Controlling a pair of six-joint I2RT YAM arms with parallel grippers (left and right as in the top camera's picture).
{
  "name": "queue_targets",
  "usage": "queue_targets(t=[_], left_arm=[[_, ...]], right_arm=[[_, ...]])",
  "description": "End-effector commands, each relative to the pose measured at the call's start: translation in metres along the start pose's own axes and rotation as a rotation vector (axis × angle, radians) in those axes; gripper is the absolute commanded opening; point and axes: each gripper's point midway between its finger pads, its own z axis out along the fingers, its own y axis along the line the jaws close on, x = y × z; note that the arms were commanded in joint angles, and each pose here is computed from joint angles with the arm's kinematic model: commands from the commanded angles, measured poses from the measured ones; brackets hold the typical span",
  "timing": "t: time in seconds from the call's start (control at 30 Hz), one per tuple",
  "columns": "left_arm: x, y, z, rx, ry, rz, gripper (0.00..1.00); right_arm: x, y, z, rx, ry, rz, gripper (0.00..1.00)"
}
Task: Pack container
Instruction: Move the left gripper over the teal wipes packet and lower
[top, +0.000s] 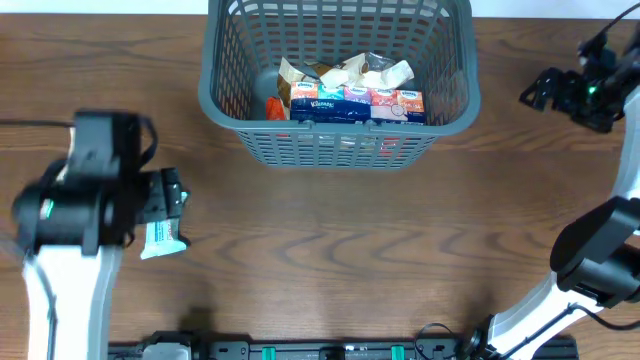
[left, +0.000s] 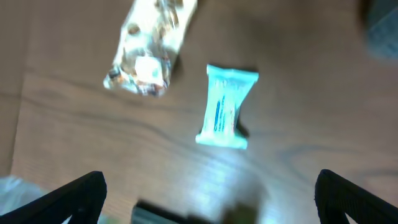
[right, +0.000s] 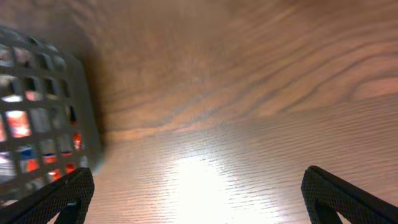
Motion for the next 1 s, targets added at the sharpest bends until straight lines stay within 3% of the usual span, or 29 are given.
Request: queue_targets(t=[0.0, 0.13, 0.37, 0.53, 0.97], left_arm=[[-0.003, -0.003, 0.022, -0.022, 0.103, 0.039, 0.99], [-0.017, -0.011, 0.049, -0.005, 0.136, 0.048, 0.99], [-0.040, 0.006, 0.077, 0.035, 0.025, -0.069, 0.99], [-0.028, 0.007, 0.098, 0.184, 0.038, -0.101, 0.99], [0.005, 0.018, 0.191, 0.149, 0.031, -0.219, 0.99]], right_arm=[[0.013, 0.012, 0.024, -0.029, 0.051, -0.028, 0.99], [0.022, 0.018, 0.039, -0.036, 0.072, -0.045, 0.99], [0.027, 0.023, 0.051, 0.009, 0.085, -0.095, 0.99], [0.024, 0.032, 0.054, 0.005, 0.076, -0.121, 0.99], [0.020, 0.050, 0.058, -0.006, 0.060, -0.166, 0.99]])
